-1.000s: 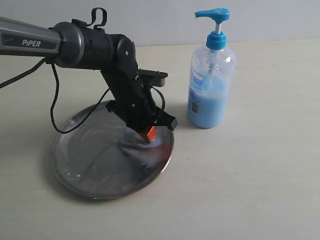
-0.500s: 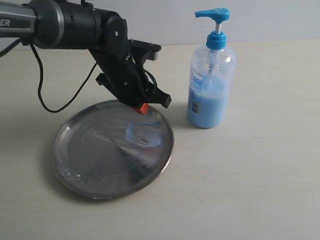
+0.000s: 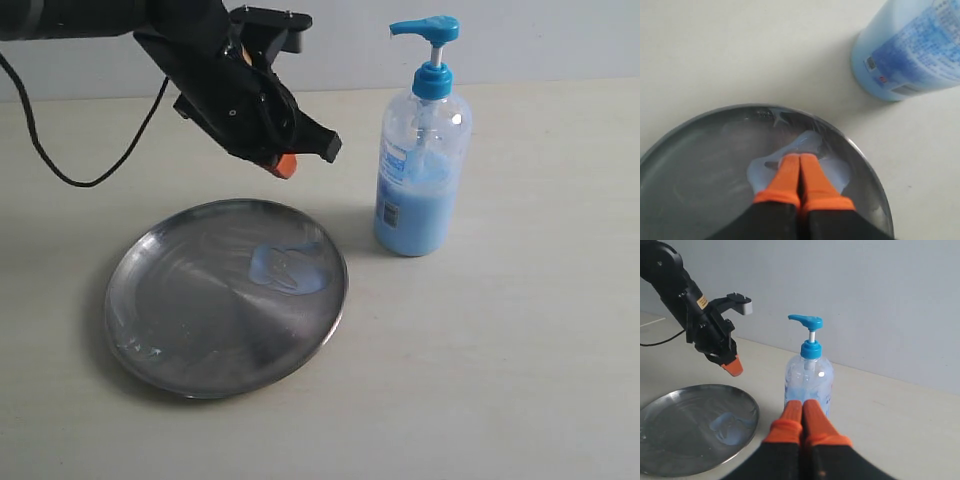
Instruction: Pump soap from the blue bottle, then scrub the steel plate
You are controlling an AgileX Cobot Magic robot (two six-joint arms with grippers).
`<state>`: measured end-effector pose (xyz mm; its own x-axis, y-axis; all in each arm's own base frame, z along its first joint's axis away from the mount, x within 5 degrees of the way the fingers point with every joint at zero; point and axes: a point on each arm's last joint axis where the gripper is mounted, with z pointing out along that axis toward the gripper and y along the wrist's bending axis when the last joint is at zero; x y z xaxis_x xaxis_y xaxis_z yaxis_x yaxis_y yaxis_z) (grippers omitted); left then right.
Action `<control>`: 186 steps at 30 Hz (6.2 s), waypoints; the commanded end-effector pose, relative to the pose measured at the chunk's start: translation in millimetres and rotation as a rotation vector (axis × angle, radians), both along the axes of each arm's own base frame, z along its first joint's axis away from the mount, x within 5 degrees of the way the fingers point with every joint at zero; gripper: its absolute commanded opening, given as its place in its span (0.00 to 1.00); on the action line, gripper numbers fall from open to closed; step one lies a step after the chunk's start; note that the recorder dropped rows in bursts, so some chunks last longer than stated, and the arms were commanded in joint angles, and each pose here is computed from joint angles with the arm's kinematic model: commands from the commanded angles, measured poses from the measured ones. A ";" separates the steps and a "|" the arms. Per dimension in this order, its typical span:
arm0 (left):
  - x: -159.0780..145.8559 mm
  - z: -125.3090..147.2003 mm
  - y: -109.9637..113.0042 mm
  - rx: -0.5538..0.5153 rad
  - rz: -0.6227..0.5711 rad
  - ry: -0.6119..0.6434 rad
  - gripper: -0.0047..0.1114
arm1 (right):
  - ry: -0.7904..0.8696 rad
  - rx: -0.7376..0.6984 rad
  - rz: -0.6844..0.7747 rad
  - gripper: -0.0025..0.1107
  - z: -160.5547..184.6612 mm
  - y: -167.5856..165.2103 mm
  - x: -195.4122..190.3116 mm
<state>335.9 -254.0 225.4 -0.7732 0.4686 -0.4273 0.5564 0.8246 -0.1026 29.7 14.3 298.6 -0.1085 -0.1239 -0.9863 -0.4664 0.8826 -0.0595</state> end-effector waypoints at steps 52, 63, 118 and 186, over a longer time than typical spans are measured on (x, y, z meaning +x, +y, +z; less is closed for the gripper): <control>-181.0 91.0 136.9 -0.404 0.037 -0.580 0.04 | 0.078 -0.070 -0.005 0.02 -24.1 15.8 31.1; -181.0 91.0 136.9 -0.404 0.037 -0.580 0.04 | 0.078 -0.070 -0.005 0.02 -24.1 15.8 31.1; -236.2 50.8 222.4 -0.468 0.418 -0.858 0.04 | 0.078 -0.070 -0.005 0.02 -24.1 15.8 31.1; -282.6 -44.0 255.7 -0.217 0.661 -0.848 0.04 | 0.069 -0.066 -0.004 0.02 -23.2 15.9 31.3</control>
<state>53.8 1.3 181.2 -0.2641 -0.1128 -0.9579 -0.0353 0.9936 -0.1073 59.8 30.1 275.9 -0.1859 -0.1850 -0.9650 -0.4717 0.8784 -0.0776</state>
